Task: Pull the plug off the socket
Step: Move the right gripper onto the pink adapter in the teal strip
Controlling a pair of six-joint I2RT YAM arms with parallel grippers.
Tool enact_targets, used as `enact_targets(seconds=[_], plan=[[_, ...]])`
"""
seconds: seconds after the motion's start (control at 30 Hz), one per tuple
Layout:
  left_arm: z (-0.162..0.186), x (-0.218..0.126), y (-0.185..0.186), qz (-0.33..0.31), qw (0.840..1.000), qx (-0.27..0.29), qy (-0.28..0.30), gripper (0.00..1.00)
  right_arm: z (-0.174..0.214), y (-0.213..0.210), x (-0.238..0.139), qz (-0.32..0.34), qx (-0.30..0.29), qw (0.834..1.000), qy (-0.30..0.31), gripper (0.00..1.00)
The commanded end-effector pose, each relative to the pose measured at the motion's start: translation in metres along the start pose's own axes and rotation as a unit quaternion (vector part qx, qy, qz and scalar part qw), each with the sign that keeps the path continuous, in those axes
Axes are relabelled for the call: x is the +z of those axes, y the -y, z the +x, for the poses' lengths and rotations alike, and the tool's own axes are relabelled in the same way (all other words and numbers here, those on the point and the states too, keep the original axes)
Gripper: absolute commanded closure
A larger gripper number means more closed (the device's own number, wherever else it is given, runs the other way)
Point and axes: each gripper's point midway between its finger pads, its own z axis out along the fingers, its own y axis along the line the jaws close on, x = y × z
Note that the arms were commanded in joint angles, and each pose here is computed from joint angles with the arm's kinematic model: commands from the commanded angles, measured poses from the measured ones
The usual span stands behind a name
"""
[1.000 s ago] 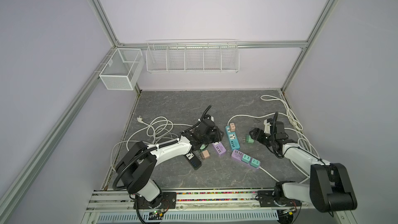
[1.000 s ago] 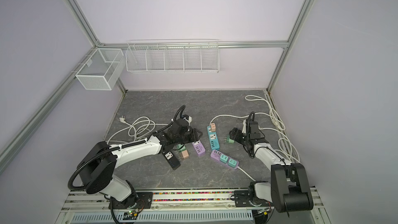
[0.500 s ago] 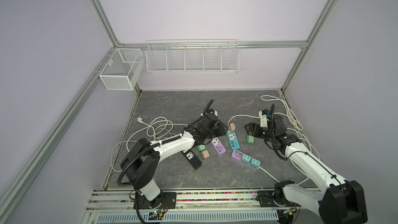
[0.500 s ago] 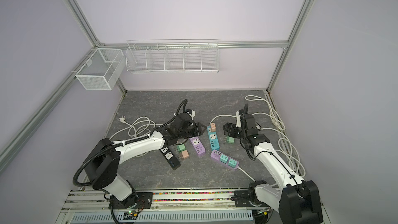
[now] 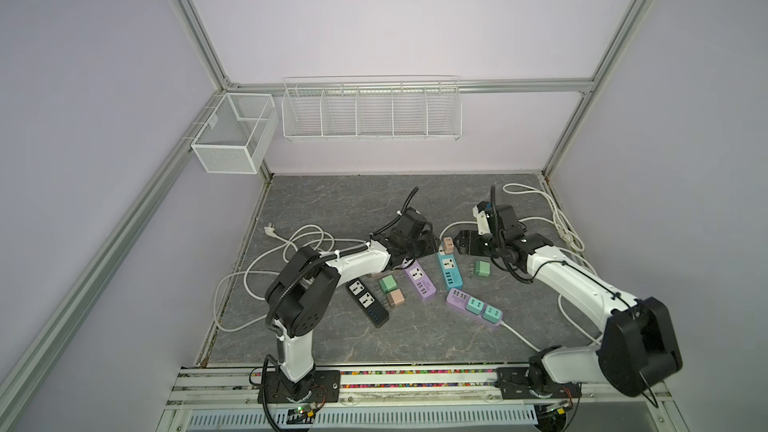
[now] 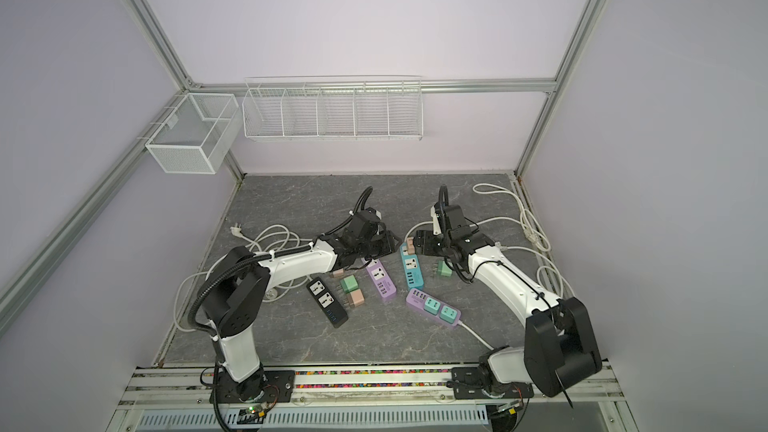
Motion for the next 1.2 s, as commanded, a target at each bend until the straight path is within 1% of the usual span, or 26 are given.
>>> enact_targets(seconds=[0.0, 0.2, 0.33, 0.5, 0.63, 0.77, 0.9, 1.17], plan=[[-0.007, 0.01, 0.005, 0.004, 1.0, -0.01, 0.0, 0.55, -0.001, -0.003, 0.012, 0.02, -0.03, 0.999, -0.009, 0.22], [-0.006, 0.024, -0.006, -0.006, 1.0, -0.024, -0.002, 0.58, 0.001, -0.005, 0.032, 0.04, -0.054, 0.998, -0.022, 0.27], [-0.005, 0.029, -0.018, -0.021, 0.999, -0.03, -0.004, 0.59, 0.004, -0.007, 0.046, 0.048, -0.066, 0.996, -0.032, 0.29], [-0.002, 0.036, -0.024, -0.019, 0.999, -0.037, -0.01, 0.62, 0.01, -0.011, 0.062, 0.058, -0.083, 0.994, -0.044, 0.34], [0.001, 0.041, -0.02, -0.011, 0.999, -0.033, -0.022, 0.63, 0.011, -0.008, 0.068, 0.074, -0.091, 0.992, -0.051, 0.37], [0.004, 0.045, -0.025, -0.014, 0.999, -0.035, -0.026, 0.64, 0.014, -0.011, 0.071, 0.073, -0.096, 0.991, -0.055, 0.4], [0.01, 0.052, -0.022, 0.005, 0.998, -0.039, -0.04, 0.66, 0.015, -0.008, 0.074, 0.082, -0.101, 0.99, -0.056, 0.42], [0.021, 0.058, -0.035, -0.011, 0.997, -0.045, -0.056, 0.67, 0.021, -0.009, 0.083, 0.083, -0.11, 0.988, -0.073, 0.46]])
